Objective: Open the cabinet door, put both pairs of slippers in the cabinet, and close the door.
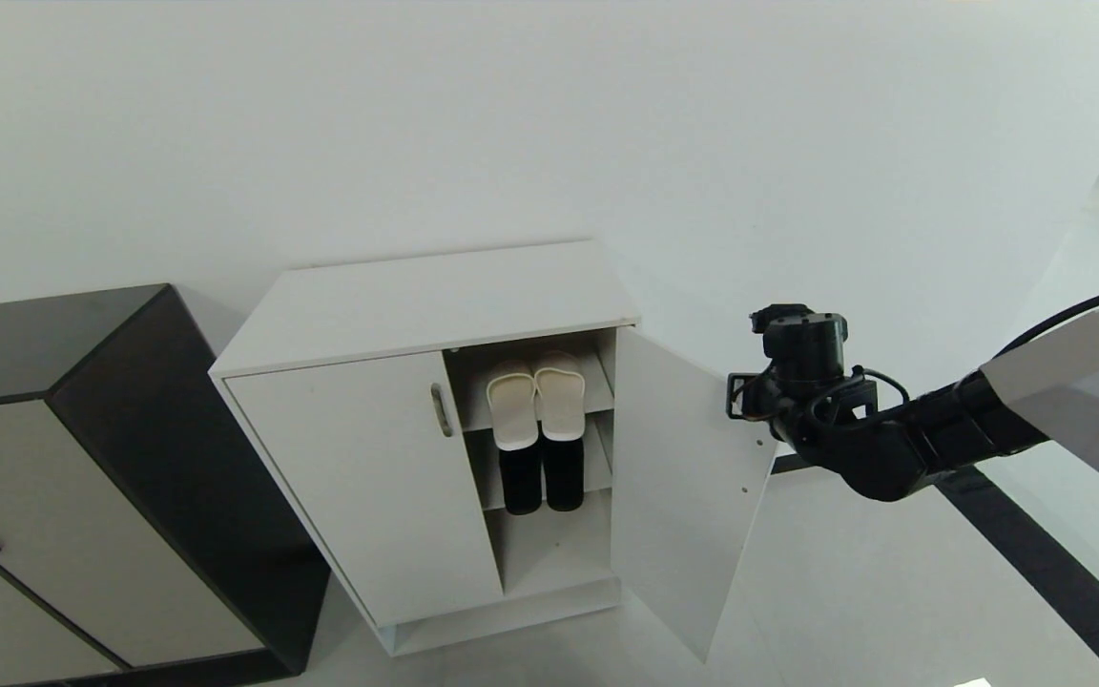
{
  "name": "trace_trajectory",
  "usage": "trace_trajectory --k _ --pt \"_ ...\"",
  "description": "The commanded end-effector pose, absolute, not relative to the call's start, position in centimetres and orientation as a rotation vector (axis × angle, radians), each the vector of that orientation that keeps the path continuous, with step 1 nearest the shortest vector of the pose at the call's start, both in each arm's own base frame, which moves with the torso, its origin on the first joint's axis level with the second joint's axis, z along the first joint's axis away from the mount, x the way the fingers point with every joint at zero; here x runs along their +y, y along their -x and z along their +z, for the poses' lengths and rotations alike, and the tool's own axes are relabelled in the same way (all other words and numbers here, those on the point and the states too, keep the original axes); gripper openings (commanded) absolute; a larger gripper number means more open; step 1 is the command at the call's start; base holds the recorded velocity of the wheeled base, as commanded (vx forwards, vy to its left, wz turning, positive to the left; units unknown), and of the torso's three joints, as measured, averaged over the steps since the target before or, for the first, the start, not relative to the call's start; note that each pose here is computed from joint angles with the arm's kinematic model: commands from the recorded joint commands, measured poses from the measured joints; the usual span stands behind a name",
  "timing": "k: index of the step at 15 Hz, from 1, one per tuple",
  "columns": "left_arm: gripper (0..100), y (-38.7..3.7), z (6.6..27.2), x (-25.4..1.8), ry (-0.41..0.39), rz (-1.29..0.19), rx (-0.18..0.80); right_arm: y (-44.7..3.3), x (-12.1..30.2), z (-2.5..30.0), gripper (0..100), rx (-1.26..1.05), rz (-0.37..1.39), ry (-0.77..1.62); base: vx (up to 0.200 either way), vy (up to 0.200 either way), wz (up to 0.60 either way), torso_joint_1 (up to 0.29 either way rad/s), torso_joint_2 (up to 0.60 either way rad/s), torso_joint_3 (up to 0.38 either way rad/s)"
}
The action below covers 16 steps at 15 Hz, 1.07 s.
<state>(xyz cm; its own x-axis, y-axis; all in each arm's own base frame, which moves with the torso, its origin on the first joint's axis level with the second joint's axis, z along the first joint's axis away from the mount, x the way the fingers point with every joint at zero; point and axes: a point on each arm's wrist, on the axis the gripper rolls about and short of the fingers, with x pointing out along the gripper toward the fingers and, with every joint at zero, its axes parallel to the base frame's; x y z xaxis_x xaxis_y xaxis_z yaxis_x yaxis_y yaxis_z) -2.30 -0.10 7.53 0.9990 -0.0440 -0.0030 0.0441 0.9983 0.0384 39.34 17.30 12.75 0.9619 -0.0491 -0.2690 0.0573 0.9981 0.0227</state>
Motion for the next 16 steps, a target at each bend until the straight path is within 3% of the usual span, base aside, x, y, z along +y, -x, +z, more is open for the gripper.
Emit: trace_trajectory --k 1,7,16 --pt "0 2.3 7.5 -0.1 -0.038 -0.045 0.002 -39.3 17.3 12.8 0 0.272 -0.053 -0.032 0.0 0.0 0.0 0.0 0.0 0.0" --pt "0 2.3 7.5 -0.1 -0.037 -0.043 0.002 -37.3 18.9 12.6 0 0.295 -0.002 -0.013 0.0 0.0 0.0 0.0 0.0 0.0" --pt "0 2.3 7.5 -0.1 -0.032 -0.041 0.002 -26.6 24.8 16.2 0 0.276 0.278 -0.036 0.0 0.0 0.0 0.0 0.0 0.0"
